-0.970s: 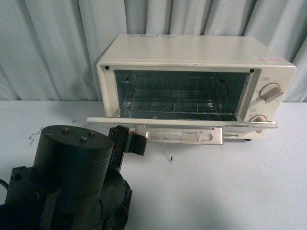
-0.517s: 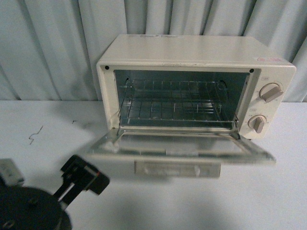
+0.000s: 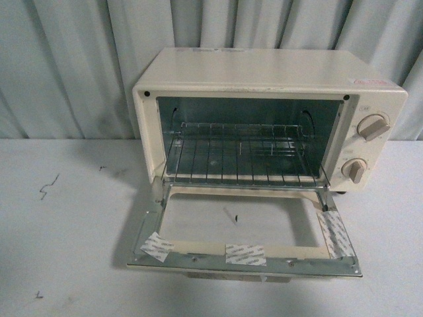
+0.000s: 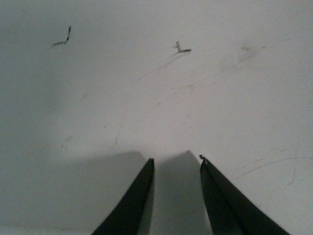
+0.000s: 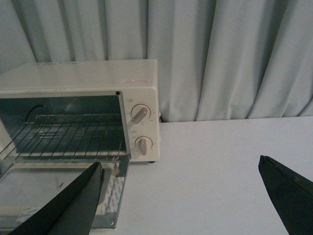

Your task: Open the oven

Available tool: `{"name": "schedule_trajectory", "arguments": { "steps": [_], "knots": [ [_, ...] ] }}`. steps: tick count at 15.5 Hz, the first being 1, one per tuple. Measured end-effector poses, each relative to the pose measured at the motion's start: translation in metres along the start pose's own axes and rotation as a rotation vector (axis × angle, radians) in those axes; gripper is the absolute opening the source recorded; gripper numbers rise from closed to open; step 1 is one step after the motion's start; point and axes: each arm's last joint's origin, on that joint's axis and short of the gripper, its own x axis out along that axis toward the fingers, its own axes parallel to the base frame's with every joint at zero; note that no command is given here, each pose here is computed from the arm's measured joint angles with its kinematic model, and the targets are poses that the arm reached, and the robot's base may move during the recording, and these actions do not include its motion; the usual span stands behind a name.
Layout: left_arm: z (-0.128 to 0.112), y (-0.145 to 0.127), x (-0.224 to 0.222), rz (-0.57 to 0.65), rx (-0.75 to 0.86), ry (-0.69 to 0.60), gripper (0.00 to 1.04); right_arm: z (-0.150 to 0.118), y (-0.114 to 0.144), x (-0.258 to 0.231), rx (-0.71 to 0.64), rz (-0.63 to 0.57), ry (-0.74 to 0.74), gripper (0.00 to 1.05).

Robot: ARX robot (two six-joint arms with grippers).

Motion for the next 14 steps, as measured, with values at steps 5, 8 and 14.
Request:
{"name": "schedule_trajectory", "arguments": {
  "steps": [5,8,14],
  "knots": [
    [0.073,0.021,-0.034,-0.073,-0.09,-0.502,0.02,0.0,0.0,0.0,0.0,0.001,0.0,0.98],
    [0.101,0.038,-0.079,-0.081,-0.15,-0.792,0.02,0.0,0.0,0.0,0.0,0.001,0.0,0.98],
    [0.089,0.056,-0.113,-0.085,-0.147,-0.816,0.02,0.0,0.0,0.0,0.0,0.001,0.0,0.98]
  ]
}}
